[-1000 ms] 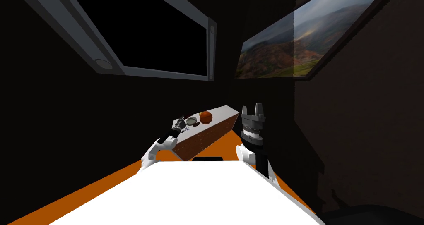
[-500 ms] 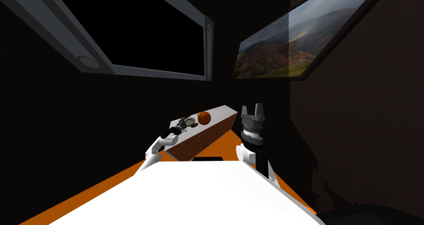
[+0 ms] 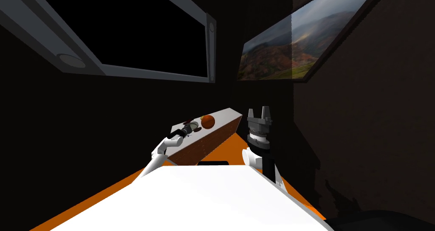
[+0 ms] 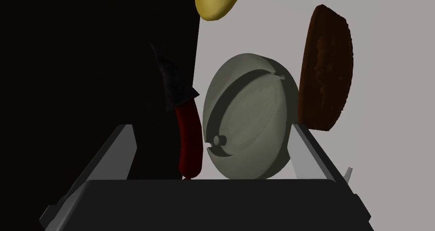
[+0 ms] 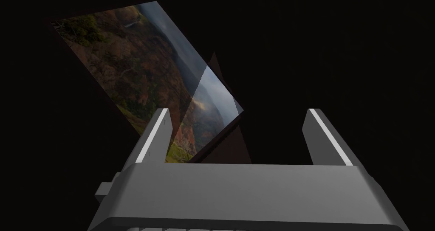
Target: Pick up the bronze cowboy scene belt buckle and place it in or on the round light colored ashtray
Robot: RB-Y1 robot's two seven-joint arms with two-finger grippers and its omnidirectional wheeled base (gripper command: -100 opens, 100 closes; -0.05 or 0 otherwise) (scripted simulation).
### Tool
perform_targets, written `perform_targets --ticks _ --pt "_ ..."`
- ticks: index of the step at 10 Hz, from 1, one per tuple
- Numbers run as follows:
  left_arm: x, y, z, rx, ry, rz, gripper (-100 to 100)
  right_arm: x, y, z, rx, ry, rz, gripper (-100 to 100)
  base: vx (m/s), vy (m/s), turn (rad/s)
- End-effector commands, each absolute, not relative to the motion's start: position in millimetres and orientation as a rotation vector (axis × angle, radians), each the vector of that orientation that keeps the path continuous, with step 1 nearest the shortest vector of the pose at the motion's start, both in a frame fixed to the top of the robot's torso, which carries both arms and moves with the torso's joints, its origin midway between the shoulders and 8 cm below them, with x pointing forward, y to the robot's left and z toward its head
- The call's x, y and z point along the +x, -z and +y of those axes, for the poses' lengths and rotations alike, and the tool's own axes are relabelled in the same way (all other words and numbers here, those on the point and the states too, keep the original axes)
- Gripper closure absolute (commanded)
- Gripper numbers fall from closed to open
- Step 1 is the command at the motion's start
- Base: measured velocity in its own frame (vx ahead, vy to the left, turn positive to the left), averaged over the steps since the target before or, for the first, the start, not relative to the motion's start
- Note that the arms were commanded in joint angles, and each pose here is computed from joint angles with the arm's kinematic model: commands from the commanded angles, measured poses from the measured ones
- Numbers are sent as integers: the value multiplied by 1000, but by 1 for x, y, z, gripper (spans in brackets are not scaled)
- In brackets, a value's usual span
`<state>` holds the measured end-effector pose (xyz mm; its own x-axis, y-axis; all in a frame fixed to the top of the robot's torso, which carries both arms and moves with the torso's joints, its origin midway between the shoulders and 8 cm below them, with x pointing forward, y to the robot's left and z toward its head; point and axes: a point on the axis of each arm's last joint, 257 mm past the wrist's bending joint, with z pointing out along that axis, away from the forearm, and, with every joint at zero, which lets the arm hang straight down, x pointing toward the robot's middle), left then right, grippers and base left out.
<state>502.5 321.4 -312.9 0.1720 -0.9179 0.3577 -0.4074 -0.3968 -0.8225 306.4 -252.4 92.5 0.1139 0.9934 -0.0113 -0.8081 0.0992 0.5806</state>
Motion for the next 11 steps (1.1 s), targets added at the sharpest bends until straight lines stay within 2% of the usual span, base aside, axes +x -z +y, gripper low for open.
perform_targets --ticks 1,11 --pt "505 326 325 -1967 1156 1258 -100 306 -92 -252 496 -1403 459 0 23 -16 -65" --pt "491 388 339 -2340 947 1309 -100 306 -92 -252 496 -1403 459 0 21 -13 -57"
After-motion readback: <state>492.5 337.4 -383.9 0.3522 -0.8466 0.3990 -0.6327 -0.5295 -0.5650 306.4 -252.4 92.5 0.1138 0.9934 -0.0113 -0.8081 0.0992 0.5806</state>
